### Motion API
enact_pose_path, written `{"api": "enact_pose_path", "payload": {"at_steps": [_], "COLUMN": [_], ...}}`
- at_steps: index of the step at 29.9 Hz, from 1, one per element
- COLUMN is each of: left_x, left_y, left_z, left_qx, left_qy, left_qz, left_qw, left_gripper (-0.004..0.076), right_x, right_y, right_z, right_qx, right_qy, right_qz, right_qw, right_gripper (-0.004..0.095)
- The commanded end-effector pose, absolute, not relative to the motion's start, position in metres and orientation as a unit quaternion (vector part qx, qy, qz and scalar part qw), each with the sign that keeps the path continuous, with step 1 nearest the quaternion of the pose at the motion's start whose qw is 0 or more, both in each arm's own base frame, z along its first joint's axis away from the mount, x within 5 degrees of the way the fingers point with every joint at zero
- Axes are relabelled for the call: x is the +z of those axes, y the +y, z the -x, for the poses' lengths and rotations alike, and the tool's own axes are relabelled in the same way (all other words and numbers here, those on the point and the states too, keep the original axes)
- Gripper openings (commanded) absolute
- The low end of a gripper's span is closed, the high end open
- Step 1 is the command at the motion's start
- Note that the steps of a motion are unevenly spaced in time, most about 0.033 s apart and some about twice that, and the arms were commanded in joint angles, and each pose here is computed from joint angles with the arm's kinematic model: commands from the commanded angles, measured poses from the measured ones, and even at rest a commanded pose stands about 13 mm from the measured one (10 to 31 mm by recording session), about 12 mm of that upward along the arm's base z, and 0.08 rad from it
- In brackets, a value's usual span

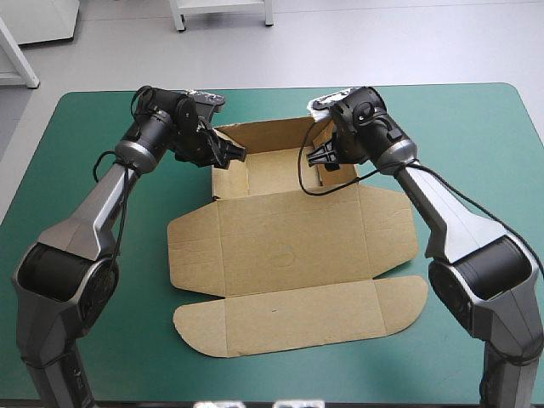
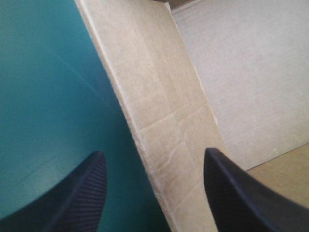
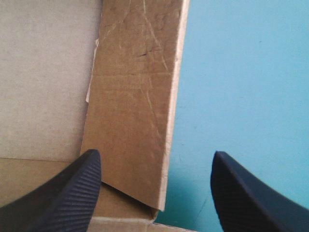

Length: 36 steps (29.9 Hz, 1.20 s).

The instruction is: Fold the box

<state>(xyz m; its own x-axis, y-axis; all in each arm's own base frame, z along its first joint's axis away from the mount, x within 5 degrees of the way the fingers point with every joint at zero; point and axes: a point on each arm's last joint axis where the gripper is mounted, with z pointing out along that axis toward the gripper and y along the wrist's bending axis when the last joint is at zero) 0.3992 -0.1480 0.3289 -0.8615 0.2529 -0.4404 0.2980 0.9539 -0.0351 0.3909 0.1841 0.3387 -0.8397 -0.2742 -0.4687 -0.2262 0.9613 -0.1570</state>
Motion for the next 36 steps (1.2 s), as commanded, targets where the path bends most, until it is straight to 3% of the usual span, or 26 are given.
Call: {"api": "enact_pose_path", "payload": {"at_steps": [1,9,18,22,25,29,36], "left_x": [0.396,0.424,0.383,0.354,0.340,0.330,0.326], "left_y": [-0.143,-0.129,-0.086,-0.067,-0.056,-0.047,-0.046], "left_z": [-0.370,-0.294,-0.184,-0.139,-0.115,-0.095,-0.090], "left_qx": [-0.080,-0.163,-0.184,-0.183,-0.183,-0.178,-0.181], "left_qy": [0.932,0.891,0.847,0.835,0.810,0.797,0.810], "left_qz": [-0.157,-0.185,-0.154,-0.147,-0.139,-0.137,-0.142], "left_qw": [0.317,0.382,0.474,0.498,0.539,0.561,0.540], "left_gripper": [0.0430,0.0410,0.0410,0.0410,0.0410,0.0410,0.0410], "right_x": [0.397,0.436,0.447,0.448,0.449,0.447,0.415], "right_y": [0.170,0.157,0.157,0.157,0.155,0.158,0.162], "right_z": [-0.370,-0.343,-0.331,-0.331,-0.333,-0.341,-0.374], "right_qx": [-0.040,-0.019,0.012,0.010,0.001,-0.006,-0.035], "right_qy": [0.935,0.923,0.920,0.919,0.914,0.905,0.911], "right_qz": [0.121,0.116,0.129,0.131,0.131,0.134,0.133], "right_qw": [0.330,0.367,0.371,0.372,0.384,0.403,0.389], "right_gripper": [0.0608,0.0604,0.0604,0.0544,0.0472,0.0479,0.0602]}}
